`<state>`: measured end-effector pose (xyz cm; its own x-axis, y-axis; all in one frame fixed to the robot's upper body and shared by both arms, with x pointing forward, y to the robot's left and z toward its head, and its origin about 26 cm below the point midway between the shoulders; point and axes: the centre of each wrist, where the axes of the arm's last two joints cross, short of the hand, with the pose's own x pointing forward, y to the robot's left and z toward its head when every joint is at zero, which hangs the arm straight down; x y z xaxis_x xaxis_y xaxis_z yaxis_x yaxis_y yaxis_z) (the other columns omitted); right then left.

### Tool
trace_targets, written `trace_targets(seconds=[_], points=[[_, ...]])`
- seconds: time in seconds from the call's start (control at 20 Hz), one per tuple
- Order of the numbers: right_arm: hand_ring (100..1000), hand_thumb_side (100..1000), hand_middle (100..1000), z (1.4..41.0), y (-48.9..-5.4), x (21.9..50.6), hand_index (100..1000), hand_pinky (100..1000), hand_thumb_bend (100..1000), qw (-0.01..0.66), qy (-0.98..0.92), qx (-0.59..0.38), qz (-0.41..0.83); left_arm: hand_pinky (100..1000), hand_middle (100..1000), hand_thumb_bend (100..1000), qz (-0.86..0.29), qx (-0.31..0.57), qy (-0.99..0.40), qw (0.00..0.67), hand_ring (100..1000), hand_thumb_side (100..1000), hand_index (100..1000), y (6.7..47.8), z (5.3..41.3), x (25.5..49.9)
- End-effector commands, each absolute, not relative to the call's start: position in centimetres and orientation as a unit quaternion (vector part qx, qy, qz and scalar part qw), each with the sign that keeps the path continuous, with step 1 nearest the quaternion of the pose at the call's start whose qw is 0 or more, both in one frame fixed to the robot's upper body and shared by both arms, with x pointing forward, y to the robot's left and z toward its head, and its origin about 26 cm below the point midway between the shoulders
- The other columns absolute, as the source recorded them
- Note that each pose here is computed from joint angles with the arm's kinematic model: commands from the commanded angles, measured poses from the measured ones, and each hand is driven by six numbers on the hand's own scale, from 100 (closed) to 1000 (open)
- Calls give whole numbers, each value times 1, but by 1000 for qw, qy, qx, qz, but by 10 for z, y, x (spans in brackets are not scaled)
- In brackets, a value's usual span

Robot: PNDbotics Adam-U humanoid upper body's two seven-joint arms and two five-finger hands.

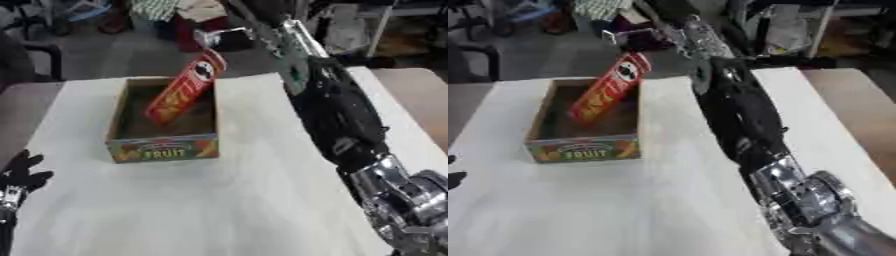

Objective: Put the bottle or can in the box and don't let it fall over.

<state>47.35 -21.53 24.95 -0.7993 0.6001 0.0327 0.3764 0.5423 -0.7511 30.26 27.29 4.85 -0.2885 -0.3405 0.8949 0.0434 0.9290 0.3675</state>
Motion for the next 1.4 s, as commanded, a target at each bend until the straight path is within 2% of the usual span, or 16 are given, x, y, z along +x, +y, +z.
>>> trace_targets(seconds=[0.05,0.25,0.55,0.85,1.05,1.4], points=[[929,598,876,268,-252,451,996,1000,102,157,-896,-252,329,854,867,308,-162,120,-787,583,778,1000,1000,286,55,301],[925,628,871,235,-301,411,987,1000,100,231,-907,-199,290,854,867,307,-158,135,-781,590,778,1000,1000,294,52,297],[905,721,841,169,-361,348,967,1000,112,359,-899,-163,192,852,864,301,-146,149,-780,590,776,1000,1000,300,51,294],[887,754,815,99,-380,296,955,1000,186,463,-870,-143,94,851,862,298,-135,151,-784,587,773,1000,1000,301,51,293],[872,747,798,80,-373,281,948,1000,199,493,-857,-140,60,850,862,297,-134,149,-787,583,771,1000,1000,301,51,293],[861,735,781,75,-370,277,942,994,208,511,-847,-136,58,849,858,296,-135,146,-787,584,767,1000,1000,301,49,292]])
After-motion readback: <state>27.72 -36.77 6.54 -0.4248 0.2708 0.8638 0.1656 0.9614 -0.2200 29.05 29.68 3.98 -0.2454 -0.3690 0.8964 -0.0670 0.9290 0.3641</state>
